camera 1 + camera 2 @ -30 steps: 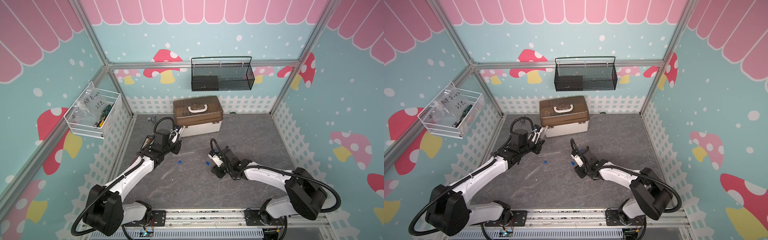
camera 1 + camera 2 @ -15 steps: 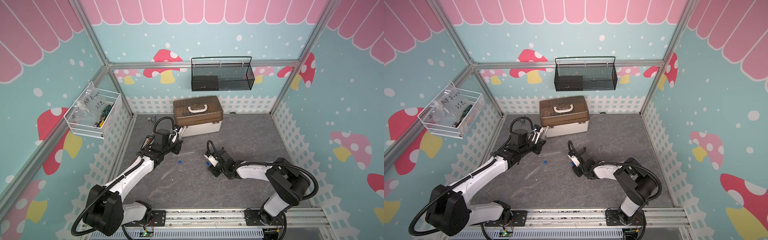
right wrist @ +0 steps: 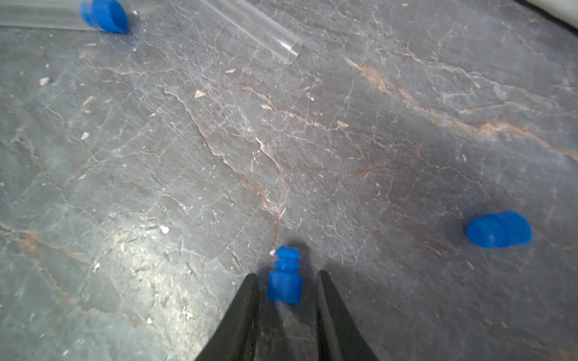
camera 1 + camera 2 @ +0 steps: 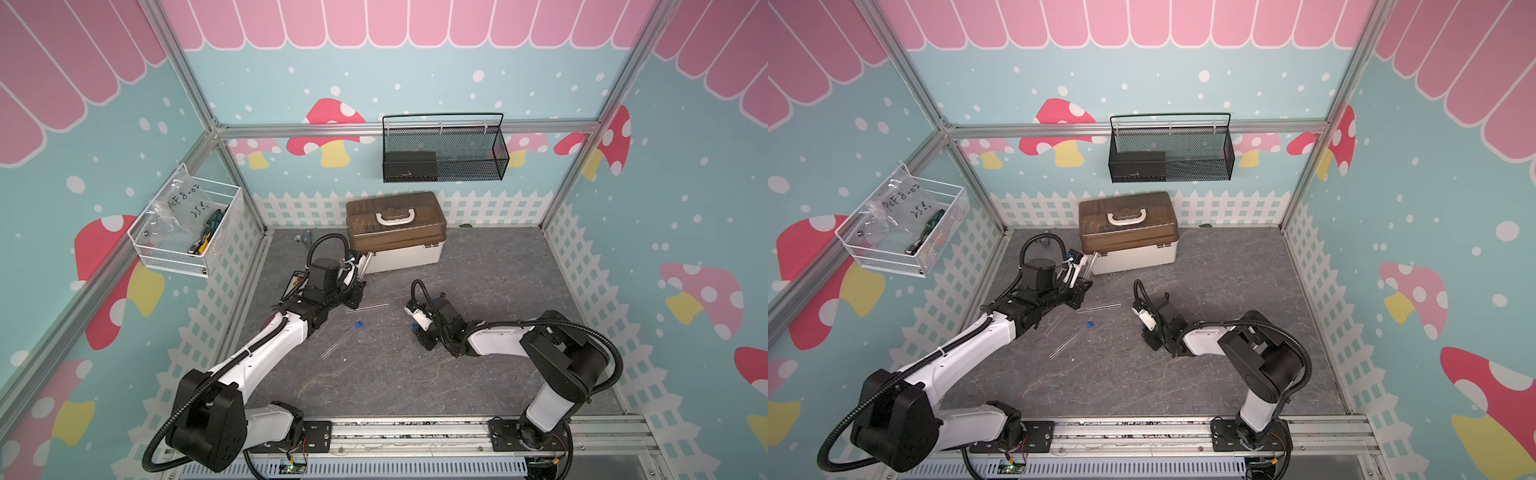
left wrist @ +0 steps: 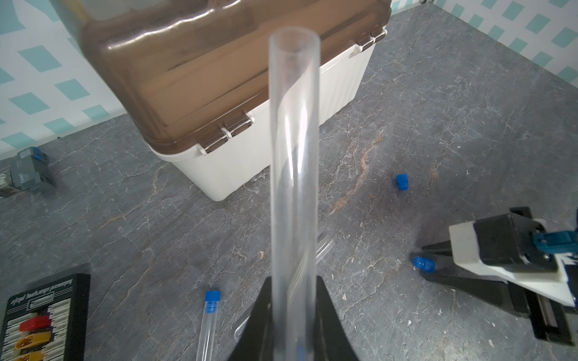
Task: Insert stoppers into test tubes
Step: Pick up the stopper from the center of the board.
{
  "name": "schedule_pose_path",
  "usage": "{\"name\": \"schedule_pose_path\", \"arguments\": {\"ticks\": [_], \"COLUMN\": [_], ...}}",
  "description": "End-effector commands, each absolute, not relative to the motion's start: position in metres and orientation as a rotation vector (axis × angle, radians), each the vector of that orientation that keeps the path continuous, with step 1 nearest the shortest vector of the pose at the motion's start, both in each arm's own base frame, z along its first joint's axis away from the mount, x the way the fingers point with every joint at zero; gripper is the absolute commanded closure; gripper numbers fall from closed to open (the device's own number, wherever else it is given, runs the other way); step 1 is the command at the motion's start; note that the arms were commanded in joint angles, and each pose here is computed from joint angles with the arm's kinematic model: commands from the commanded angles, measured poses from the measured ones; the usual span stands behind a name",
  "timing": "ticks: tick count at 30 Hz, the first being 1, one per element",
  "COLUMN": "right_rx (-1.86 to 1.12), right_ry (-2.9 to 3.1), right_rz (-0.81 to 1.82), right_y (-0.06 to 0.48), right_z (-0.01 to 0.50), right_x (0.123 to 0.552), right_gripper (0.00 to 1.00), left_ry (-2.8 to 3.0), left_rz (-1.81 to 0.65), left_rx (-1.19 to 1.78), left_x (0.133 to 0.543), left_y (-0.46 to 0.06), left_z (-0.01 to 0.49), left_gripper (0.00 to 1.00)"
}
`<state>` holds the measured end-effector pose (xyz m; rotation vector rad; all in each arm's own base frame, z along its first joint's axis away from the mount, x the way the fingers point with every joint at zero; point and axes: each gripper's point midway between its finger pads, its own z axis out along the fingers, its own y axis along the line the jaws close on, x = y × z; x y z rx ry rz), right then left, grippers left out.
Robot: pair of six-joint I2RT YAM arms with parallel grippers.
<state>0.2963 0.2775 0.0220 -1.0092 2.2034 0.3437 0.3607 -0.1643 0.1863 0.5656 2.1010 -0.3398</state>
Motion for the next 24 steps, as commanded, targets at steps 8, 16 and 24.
{"name": "schedule_pose_path", "arguments": {"ticks": [8,16,24], "right_rx": [-1.072,-1.064,-1.067], "right_ry": [2.246,2.25,2.256], "right_rz": [0.31,0.292,0.294], "right_y": [0.272,0.267,0.265], "right_z": [0.002,0.004,0.002], "right_x": [0.288,0.285,0.282], "right_gripper": [0.77,0.75,0.76], "left_ry": [2.075,2.078,2.078], "left_rz": [-0.316,-0.321,-0.322], "left_rx": [0.572,0.575,0.578], "left_x": [0.364,0.363,0.363], "left_y": [-0.161,-0.162,-0.162], "left_z": [0.196,0.195,0.194], "left_gripper": [1.0,1.0,1.0]}}
